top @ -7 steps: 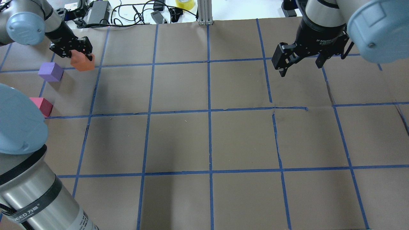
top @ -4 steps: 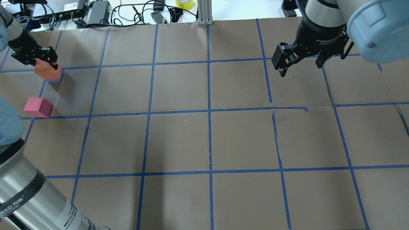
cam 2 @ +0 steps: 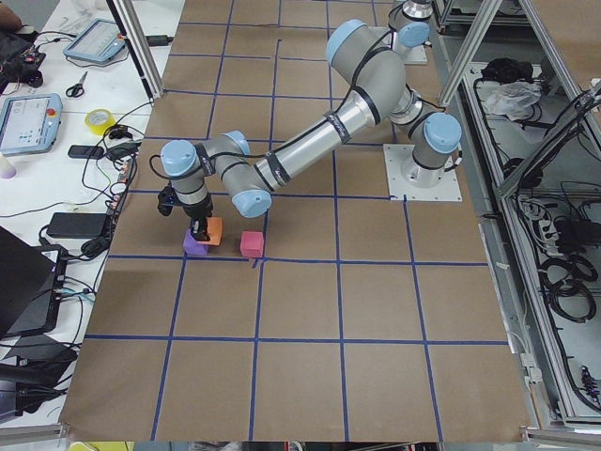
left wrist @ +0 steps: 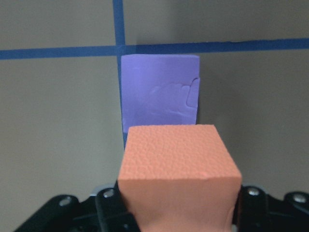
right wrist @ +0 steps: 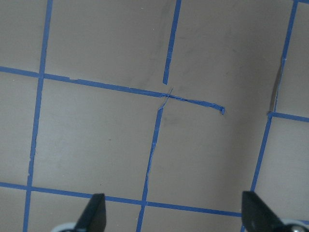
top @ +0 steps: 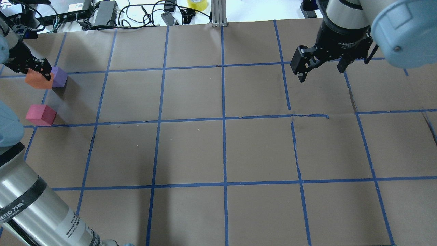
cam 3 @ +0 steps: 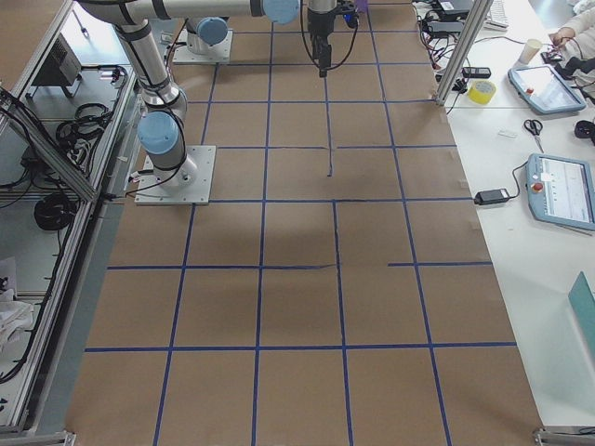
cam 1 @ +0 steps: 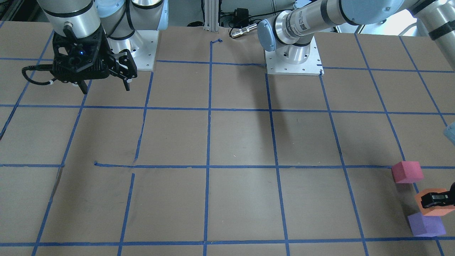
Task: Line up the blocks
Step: 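Lower the orange cube between the purple and pink cubes with the left gripper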
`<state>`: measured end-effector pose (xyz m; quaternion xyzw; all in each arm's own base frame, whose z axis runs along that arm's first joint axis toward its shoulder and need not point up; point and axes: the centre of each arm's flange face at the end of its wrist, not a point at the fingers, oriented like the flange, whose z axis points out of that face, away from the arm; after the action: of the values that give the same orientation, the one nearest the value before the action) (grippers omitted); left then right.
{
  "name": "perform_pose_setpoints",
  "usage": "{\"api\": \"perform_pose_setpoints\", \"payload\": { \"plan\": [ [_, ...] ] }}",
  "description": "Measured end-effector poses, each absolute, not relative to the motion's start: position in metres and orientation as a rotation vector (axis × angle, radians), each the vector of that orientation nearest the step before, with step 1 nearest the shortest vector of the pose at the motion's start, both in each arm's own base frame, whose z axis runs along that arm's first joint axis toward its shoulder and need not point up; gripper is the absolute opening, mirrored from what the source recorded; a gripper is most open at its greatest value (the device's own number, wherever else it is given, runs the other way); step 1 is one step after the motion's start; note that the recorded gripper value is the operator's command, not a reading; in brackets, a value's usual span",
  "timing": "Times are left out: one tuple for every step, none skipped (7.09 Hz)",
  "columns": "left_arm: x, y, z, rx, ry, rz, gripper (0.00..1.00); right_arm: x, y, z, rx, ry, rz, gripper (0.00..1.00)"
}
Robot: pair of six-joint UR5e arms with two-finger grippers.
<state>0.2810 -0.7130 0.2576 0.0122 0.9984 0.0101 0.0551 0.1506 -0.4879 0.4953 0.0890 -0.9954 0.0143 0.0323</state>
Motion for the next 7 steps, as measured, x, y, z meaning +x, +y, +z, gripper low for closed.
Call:
{"api": "perform_pose_setpoints", "payload": {
  "plan": [
    [0.282,-0.711,0.254,0.034,3.034,0.055,0.0,0.151,-0.488,0.495,0.274,-3.065,0.044,1.0],
    [0.282,-0.709,0.25,0.033,3.04,0.077,0.0,0.151,-0.488,0.495,0.275,-3.065,0.044,1.0],
    [0.283,-0.707,0.247,0.034,3.046,0.098,0.0,0.151,-0.488,0.495,0.276,-3.064,0.044,1.0],
    [0.283,-0.705,0.245,0.037,3.052,0.115,0.0,0.151,-0.488,0.495,0.276,-3.064,0.043,1.0],
    [0.283,-0.705,0.243,0.041,3.056,0.128,0.0,0.151,-0.488,0.495,0.275,-3.064,0.042,1.0],
    [0.283,-0.705,0.236,0.047,3.06,0.141,0.0,0.151,-0.488,0.495,0.274,-3.065,0.042,1.0],
    [0.284,-0.707,0.225,0.053,3.065,0.158,0.0,0.151,-0.488,0.495,0.274,-3.065,0.041,1.0]
  ]
}}
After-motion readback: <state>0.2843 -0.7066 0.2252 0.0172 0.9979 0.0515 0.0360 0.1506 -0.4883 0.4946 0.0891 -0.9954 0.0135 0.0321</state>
